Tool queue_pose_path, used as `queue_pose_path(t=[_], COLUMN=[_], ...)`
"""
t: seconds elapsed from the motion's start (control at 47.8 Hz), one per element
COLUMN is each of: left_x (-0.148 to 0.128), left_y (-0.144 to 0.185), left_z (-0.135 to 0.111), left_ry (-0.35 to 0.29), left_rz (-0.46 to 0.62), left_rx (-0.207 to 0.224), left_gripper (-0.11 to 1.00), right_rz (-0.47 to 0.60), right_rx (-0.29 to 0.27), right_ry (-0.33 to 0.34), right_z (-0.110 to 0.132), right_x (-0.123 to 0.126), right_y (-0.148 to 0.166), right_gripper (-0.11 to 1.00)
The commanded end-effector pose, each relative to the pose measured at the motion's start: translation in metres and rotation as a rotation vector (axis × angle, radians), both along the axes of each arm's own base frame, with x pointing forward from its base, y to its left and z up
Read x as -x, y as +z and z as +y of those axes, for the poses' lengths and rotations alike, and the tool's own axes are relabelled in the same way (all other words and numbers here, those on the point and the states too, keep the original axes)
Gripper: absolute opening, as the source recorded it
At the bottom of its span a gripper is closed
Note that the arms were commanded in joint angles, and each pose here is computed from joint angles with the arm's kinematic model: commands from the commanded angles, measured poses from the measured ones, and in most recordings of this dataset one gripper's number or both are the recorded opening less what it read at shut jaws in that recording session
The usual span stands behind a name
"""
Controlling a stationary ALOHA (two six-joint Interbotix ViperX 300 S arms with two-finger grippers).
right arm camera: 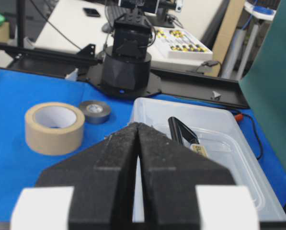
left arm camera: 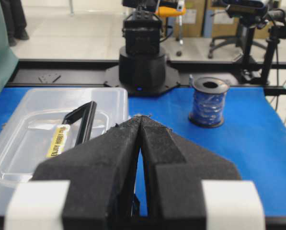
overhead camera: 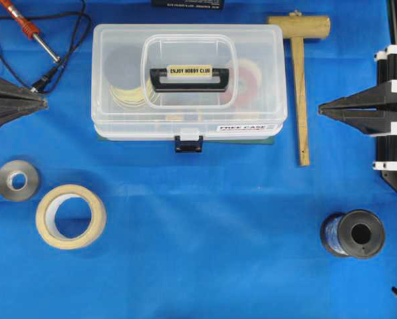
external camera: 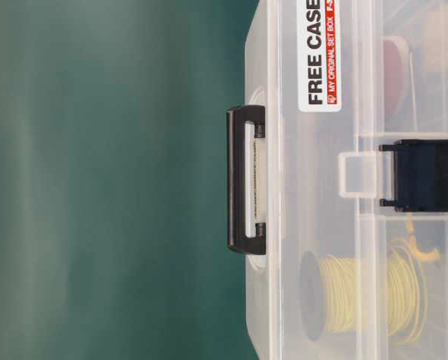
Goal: Open the tool box with both arms.
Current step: 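Move both grippers inward to the left and right sides of the clear lid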
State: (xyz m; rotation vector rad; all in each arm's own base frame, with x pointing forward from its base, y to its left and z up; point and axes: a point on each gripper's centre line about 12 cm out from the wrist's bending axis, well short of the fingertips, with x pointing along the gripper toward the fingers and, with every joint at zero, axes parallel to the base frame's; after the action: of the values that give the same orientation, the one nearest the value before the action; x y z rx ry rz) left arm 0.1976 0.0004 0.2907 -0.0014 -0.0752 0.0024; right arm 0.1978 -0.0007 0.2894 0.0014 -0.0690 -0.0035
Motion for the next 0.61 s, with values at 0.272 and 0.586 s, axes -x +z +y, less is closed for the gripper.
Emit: queue_pose_path(t=[0.272, 0.586], left_x=[-0.001, 0.000], left_y=[0.006, -0.015], left_z=[0.010, 0.041], left_ry=[0.054, 0.203], left_rz=[0.028, 0.174], left_rx=[-0.020, -0.009], left_gripper=[0.00, 0.04], right_rz=[0.031, 0.172], right_rx=[-0.026, -0.063], right_ry=[-0.082, -0.208], right_z=[-0.017, -0.041], right_x=[-0.003, 0.001], right_y=[0.020, 0.003], right_gripper=[0.00, 0.24])
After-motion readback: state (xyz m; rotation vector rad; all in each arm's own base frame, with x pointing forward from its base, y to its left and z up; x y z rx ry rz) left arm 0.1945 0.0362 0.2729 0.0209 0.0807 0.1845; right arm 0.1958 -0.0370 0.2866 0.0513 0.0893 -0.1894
